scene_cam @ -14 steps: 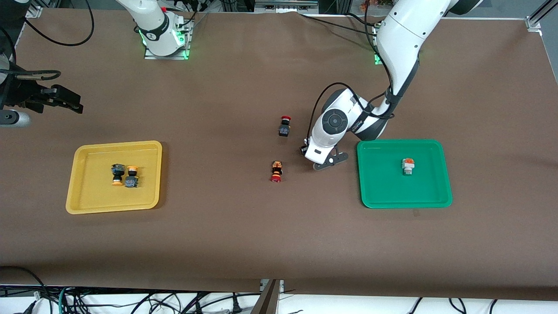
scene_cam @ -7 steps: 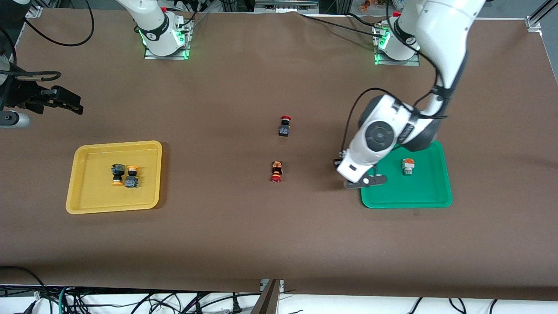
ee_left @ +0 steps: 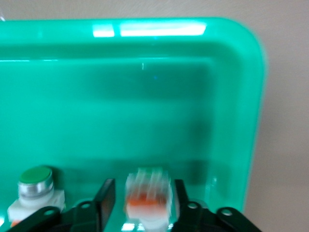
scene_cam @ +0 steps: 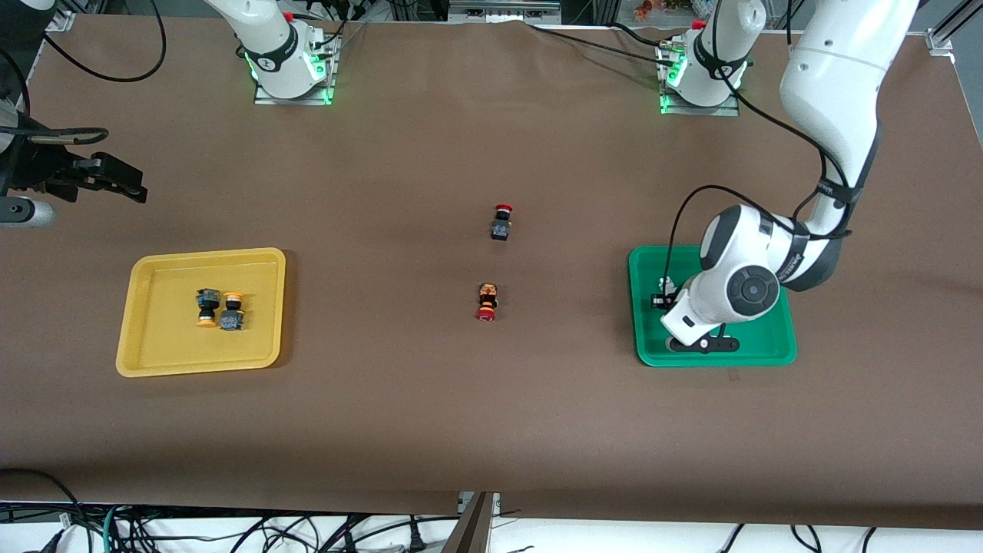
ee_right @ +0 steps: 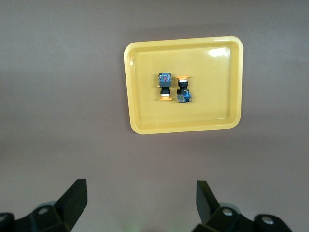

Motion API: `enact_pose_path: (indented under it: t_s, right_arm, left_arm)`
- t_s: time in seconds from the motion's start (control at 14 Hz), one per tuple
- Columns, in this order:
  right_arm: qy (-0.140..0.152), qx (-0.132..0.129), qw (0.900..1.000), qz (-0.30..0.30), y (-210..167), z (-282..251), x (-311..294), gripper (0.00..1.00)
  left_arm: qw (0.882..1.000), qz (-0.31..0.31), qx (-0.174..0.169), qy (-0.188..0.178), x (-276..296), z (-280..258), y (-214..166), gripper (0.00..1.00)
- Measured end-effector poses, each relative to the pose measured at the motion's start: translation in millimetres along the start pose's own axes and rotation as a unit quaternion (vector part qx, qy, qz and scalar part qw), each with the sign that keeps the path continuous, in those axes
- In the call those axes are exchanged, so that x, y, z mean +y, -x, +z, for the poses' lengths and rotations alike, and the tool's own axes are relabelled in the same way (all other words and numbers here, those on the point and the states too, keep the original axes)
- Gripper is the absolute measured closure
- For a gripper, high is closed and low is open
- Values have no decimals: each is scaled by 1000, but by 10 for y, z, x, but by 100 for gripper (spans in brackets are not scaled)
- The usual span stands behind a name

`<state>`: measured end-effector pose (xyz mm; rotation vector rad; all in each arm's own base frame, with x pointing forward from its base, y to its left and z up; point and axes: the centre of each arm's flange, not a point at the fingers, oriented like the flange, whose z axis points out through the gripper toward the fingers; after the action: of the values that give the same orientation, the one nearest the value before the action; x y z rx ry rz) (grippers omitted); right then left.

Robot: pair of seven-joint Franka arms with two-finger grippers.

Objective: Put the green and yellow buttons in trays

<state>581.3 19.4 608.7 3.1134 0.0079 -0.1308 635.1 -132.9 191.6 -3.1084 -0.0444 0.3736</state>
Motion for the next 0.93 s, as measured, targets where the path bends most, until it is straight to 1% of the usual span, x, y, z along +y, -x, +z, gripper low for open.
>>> enact_pose_path:
  t_s: [0.07, 0.14, 0.29, 0.36, 0.5, 0.57, 0.71, 0.86, 0.93]
  right_arm:
    - [0, 0, 1000, 0, 0, 0, 0, 0]
    - [0, 0, 1000, 0, -1, 1, 0, 0]
    - [0, 0, 1000, 0, -1, 1, 0, 0]
    - [0, 0, 1000, 0, -1, 0, 0, 0]
    - [0, 0, 1000, 0, -2, 1, 0, 0]
    - [0, 0, 1000, 0, -2, 1, 0, 0]
    - [0, 0, 1000, 0, -3, 0, 0, 0]
    - [0, 1, 1000, 0, -3, -1, 0, 0]
    - [0, 1, 1000, 0, -3, -1, 0, 0]
  left_arm:
    - [1000, -2, -1, 2, -33, 47, -24, 30]
    - [1000, -4, 2, 6, -27, 7, -45, 20]
    - [1000, -12, 7, 22, 18, -309, -105, 1]
    - [1000, -16, 3, 22, 0, -567, -126, 0]
    - [1000, -11, 0, 16, -80, -1294, -93, 0]
    - [1000, -5, 11, 15, -107, -1726, -27, 0]
    - [999, -2, 44, 14, -150, -2580, 222, 0]
    - [998, 0, 68, 10, -195, -3182, 545, 0]
    - [997, 3, 71, 7, -209, -3363, 691, 0]
